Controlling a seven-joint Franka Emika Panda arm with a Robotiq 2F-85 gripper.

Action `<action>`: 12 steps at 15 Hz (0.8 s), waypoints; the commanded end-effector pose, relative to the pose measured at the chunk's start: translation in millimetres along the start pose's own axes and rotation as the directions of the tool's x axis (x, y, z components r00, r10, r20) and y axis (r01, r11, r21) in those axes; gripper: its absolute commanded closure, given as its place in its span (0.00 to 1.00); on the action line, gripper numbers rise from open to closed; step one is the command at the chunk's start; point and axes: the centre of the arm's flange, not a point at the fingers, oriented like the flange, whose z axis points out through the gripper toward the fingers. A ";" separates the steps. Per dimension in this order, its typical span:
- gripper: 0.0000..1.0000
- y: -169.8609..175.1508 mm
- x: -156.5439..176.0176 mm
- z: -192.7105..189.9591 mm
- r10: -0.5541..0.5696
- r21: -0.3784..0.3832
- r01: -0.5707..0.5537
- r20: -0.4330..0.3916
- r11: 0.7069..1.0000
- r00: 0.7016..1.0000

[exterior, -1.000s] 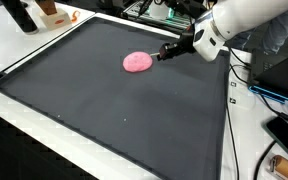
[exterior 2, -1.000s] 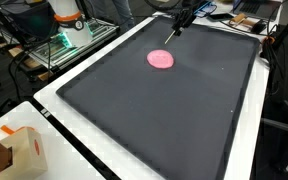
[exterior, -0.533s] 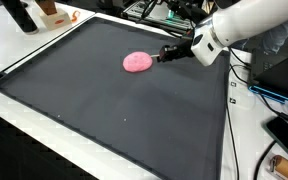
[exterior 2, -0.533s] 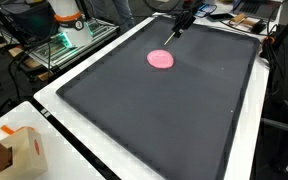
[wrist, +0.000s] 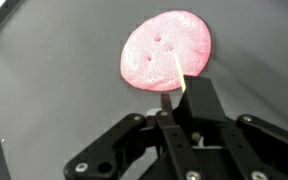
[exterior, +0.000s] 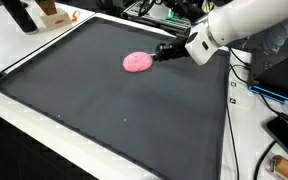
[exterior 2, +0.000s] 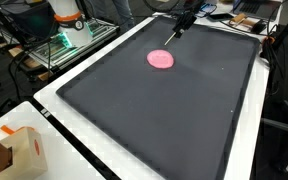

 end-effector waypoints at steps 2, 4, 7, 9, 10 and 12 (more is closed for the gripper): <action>0.94 21.0 -17.1 1.6 0.048 0.040 -0.047 -0.014 0.998 0.999; 0.94 32.0 -25.7 0.6 0.054 0.061 -0.052 -0.040 0.997 0.998; 0.94 47.9 -39.1 -2.0 0.072 0.092 -0.065 -0.081 0.994 0.994; 0.94 57.7 -48.5 -3.6 0.091 0.118 -0.078 -0.111 0.990 0.990; 0.94 61.9 -53.6 -4.1 0.100 0.132 -0.084 -0.126 0.988 0.987; 0.94 69.8 -65.3 -3.6 0.115 0.163 -0.088 -0.162 0.983 0.980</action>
